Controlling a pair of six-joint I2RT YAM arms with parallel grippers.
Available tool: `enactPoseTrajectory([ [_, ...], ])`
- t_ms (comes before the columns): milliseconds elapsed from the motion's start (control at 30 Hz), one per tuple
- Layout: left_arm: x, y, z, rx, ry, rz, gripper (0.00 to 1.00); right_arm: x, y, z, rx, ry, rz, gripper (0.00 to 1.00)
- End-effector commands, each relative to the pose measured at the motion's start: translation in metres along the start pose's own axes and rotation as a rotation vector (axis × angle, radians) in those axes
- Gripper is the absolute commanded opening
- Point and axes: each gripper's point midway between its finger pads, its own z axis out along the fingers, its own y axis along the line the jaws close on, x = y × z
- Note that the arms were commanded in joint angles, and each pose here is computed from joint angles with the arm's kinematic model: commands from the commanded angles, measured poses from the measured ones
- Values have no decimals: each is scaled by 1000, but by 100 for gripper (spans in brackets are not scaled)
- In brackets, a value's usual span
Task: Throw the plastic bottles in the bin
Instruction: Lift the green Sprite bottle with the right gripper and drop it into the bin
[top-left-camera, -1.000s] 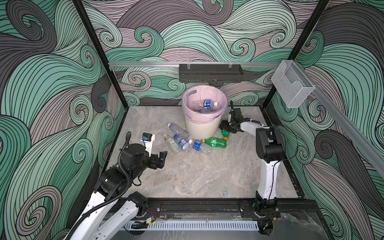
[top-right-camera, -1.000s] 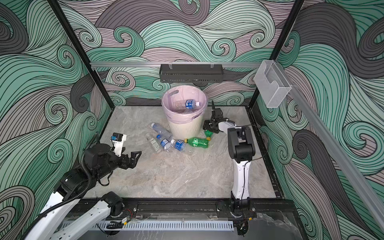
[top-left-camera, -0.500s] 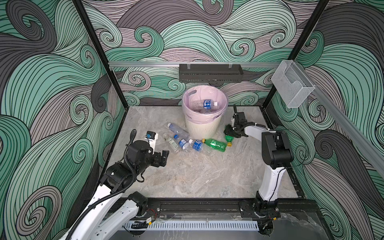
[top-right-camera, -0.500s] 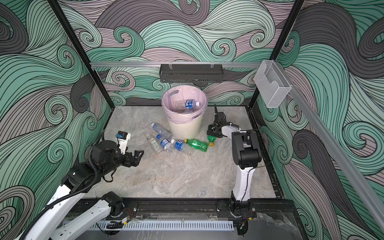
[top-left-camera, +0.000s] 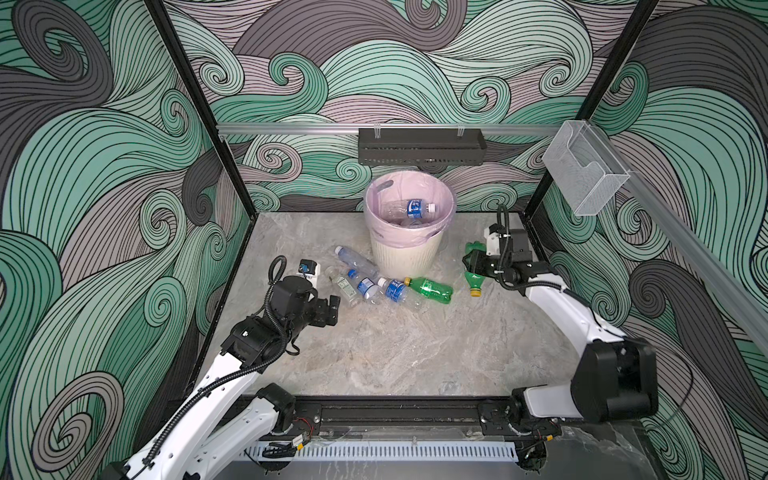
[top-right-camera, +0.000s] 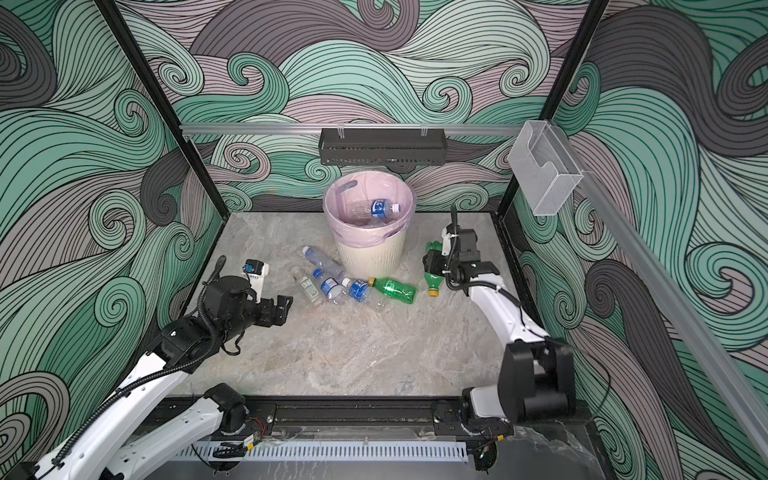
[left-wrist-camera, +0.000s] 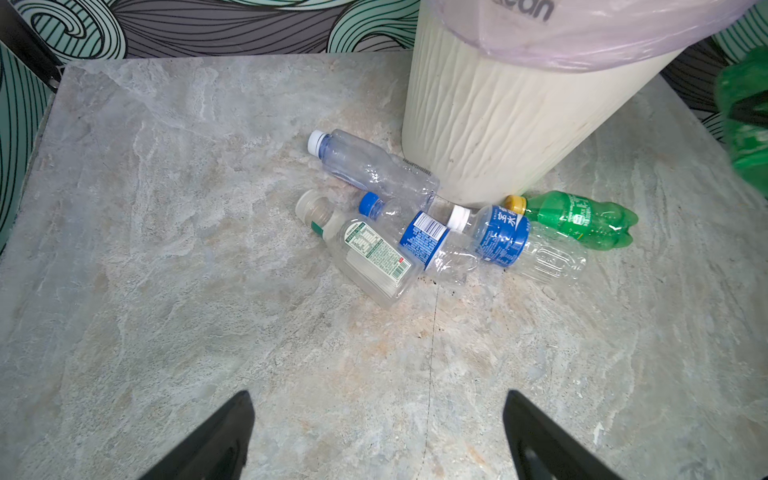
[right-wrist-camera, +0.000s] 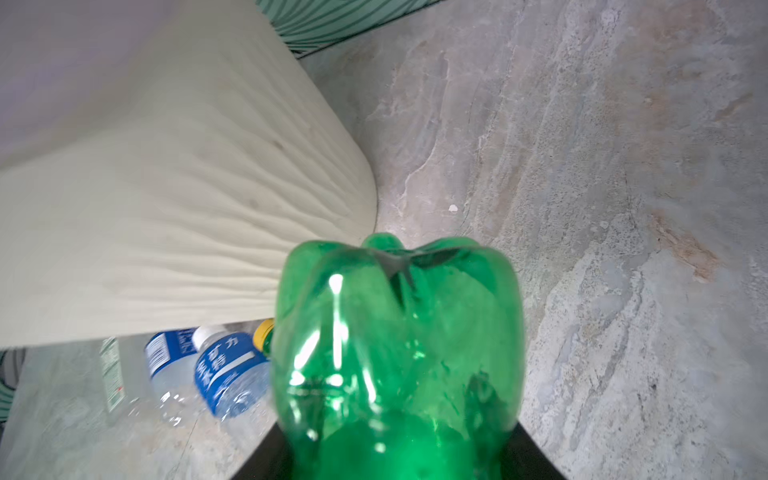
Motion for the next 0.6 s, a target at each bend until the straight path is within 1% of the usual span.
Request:
enactPoseTrajectory([
  [0, -7, -1, 10, -5, -19, -23, 95, 19, 18, -22, -84, -4, -28, 49],
  [167, -12, -10, 25, 19, 3, -28, 95, 42, 30, -49, -153, -74, -53, 49],
  [233, -13, -14, 30, 28, 15, -28, 95, 44, 36, -60, -180, -98, -64, 48],
  [300, -14, -15, 33, 27, 22, -32, 95, 37, 46, -71, -214, -118, -63, 48],
  [400, -13, -15, 37, 25, 28, -45, 95, 12, 75, -94, -295, -123, -65, 48],
  [467, -14, -16, 38, 26, 28, -57, 95, -14, 99, -110, -338, -149, -100, 48],
  [567, -14, -15, 40, 21, 30, -68, 95, -60, 133, -113, -390, -166, -147, 48],
])
